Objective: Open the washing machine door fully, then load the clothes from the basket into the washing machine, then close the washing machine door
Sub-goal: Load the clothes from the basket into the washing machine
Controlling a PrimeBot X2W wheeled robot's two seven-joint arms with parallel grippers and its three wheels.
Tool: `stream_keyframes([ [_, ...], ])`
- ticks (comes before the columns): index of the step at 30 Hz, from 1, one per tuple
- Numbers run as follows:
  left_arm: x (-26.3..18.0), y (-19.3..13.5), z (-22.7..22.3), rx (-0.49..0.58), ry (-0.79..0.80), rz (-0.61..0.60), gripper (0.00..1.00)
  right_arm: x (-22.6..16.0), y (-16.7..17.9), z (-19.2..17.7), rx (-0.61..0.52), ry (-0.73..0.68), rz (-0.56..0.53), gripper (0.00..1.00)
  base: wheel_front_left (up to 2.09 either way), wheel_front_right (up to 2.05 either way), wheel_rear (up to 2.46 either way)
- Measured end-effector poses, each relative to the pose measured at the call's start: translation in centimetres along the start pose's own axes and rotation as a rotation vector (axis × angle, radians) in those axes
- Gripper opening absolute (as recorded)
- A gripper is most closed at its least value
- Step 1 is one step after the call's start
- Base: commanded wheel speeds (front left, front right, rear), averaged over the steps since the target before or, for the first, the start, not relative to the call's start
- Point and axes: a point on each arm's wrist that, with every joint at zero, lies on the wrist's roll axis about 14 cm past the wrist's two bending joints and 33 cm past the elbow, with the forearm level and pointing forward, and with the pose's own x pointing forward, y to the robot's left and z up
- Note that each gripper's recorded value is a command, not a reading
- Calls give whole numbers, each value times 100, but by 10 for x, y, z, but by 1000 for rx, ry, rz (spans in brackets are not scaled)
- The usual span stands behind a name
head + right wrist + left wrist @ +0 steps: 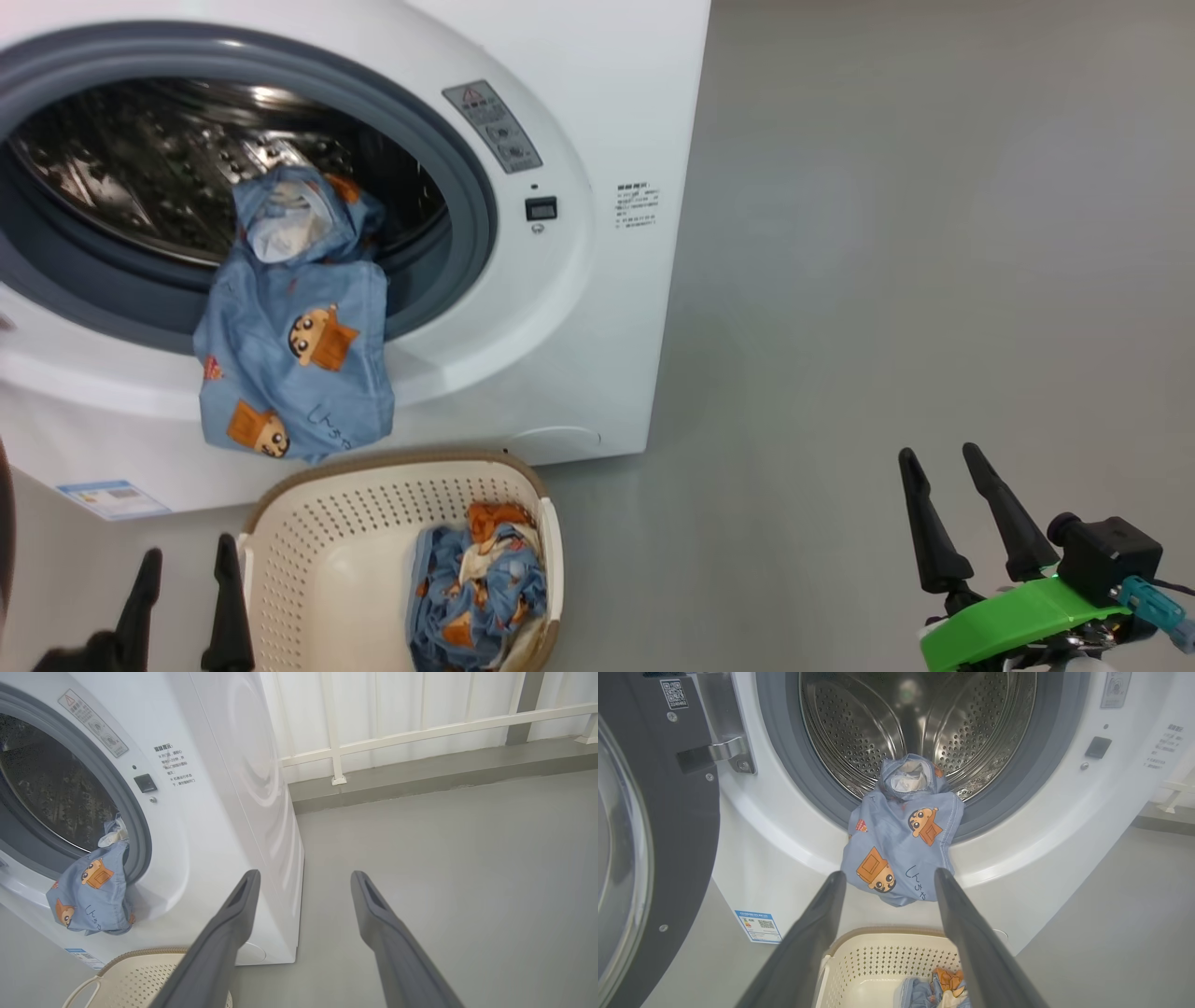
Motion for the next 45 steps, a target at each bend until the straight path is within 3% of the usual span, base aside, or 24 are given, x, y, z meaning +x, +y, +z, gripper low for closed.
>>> stream_keyframes([
  [13,69,-5,-40,-31,142,-43,100,38,8,-15,20,31,9,100,0,0,0],
  [18,110,-4,-61,-116,204,-25,100,61,5,-23,18,45,4,100,0,0,0],
  [27,147,5,-104,-127,327,-3,100,80,-1,-45,6,90,-11,100,0,0,0],
  [37,170,-16,-117,-128,363,-78,100,79,-11,-54,0,114,-44,100,0,0,0],
  [43,183,-30,-102,-130,318,-144,100,79,-14,-54,0,115,-53,100,0,0,0],
  [45,186,-29,-99,-120,309,-150,47,80,-14,-52,-2,108,-52,100,0,0,0],
])
